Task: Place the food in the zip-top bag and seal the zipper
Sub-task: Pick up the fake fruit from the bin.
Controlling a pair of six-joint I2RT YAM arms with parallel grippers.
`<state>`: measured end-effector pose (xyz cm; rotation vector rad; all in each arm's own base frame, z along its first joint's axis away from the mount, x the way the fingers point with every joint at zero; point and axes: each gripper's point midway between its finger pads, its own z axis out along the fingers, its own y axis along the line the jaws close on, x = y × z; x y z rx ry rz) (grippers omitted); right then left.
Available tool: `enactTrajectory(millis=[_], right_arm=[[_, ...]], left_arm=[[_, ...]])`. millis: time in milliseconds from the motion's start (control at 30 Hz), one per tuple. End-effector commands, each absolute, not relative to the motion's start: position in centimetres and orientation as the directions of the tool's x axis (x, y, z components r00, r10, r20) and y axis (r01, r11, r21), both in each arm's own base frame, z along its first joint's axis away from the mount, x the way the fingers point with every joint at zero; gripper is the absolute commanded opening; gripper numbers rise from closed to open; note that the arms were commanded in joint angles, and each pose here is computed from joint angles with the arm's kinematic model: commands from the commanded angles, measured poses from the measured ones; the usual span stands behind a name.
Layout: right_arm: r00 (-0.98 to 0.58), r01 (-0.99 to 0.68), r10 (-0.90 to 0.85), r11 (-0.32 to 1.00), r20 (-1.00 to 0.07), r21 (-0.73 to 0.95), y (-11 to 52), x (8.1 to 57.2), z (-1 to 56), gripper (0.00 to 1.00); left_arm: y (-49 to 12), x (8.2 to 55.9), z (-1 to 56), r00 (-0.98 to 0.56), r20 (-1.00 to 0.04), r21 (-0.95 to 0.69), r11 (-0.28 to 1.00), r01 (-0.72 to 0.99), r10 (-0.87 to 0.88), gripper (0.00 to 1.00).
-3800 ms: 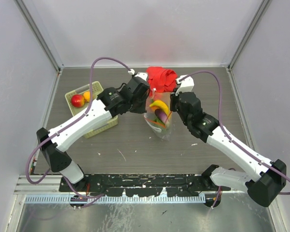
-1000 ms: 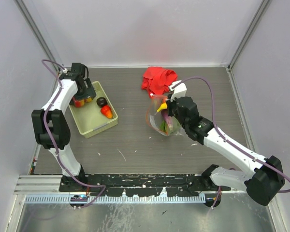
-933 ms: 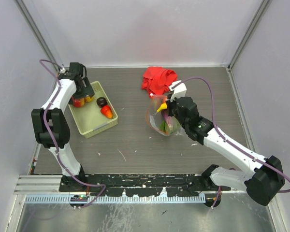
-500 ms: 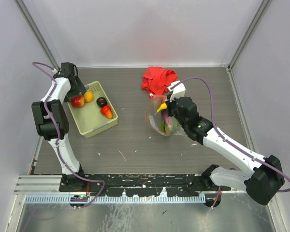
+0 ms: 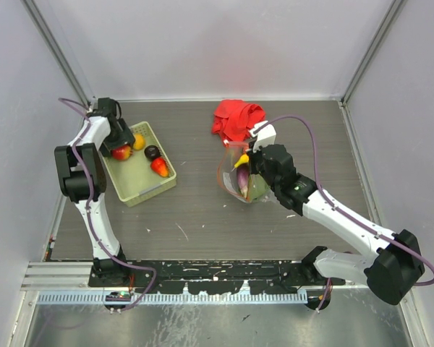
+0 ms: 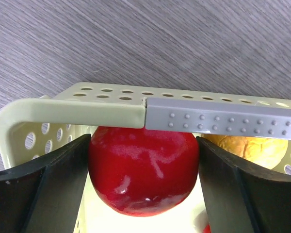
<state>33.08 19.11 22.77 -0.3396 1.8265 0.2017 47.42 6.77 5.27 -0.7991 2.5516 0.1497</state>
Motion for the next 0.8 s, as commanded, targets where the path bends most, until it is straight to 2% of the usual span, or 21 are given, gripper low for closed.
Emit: enactTrajectory(millis=[0,67,200,333,767], right_arm=[[-0.190,-0.314,-0.091,0.949,-0.978,-0.027,19.1,33.9,24.7,0.00],[-0.188,-0.315,-0.089,0.949,-0.978,-0.026,19.1,33.8,24.8,0.00],[-0.188,-0.317,-0.086,0.948,-0.978,-0.023,19.1,33.8,24.8,0.00],[-0.191,-0.319,-0.078,0.948,-0.979,-0.013,19.2,33.8,25.0,0.00],[-0.239,-0.278,-0.052,0.961,-0.970,0.017,19.0,34.1,24.6,0.00]], left_arm=[[6.4,48.1,6.5,-0.713,-0.471,-0.079,0.829,-0.553,-0.520,0.84],[6.3,48.1,6.7,-0.709,-0.470,-0.086,0.827,-0.555,-0.525,0.79],[6.1,47.8,8.1,-0.693,-0.479,-0.104,0.819,-0.564,-0.538,0.60],[5.3,46.8,9.9,-0.665,-0.472,-0.155,0.797,-0.584,-0.579,0.53],[1.0,41.6,15.8,-0.581,-0.463,-0.372,0.742,-0.558,-0.670,0.48]])
